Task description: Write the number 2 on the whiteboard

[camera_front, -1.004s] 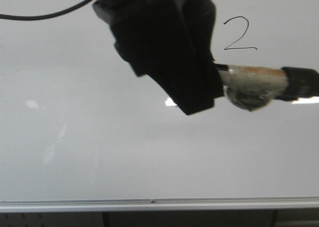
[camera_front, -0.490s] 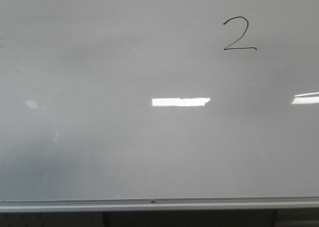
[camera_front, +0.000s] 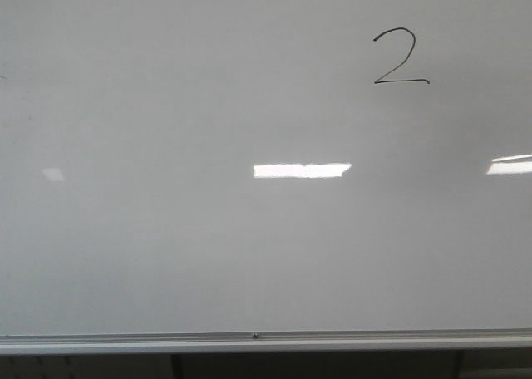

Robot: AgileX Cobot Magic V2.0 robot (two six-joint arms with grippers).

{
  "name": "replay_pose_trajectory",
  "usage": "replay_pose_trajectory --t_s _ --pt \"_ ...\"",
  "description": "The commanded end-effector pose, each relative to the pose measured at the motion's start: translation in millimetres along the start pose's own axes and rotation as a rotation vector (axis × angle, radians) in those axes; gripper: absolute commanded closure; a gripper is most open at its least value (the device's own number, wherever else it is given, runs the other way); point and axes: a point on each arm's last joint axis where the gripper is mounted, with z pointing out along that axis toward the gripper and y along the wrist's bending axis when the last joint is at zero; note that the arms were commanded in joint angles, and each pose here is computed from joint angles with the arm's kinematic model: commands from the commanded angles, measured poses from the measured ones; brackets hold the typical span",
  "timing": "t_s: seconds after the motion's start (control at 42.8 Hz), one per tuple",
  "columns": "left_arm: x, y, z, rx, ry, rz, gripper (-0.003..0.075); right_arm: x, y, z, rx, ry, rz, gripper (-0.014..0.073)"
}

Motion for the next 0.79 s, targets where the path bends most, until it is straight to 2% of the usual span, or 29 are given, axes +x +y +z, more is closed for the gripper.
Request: replay_pose_trajectory --t_s 0.0,0.093,0.233,0.77 --pt "-8 8 3 -0.019 -0.149 -0.063 0.0713 -9 -2 -8 0.025 -0.076 0.006 0.0077" --pt "-3 16 16 -0.033 -0.227 -0.129 0.0713 -9 -2 -8 0.025 -0.076 0.006 0.0077" --pt "0 19 39 -0.014 -0.340 -0.144 0.0713 -9 -2 -8 0.025 -0.076 0.007 0.0077" --pt "-5 0 148 0.143 -0.468 -0.121 0.0710 -9 -2 -8 0.023 -0.075 0.007 0.0077"
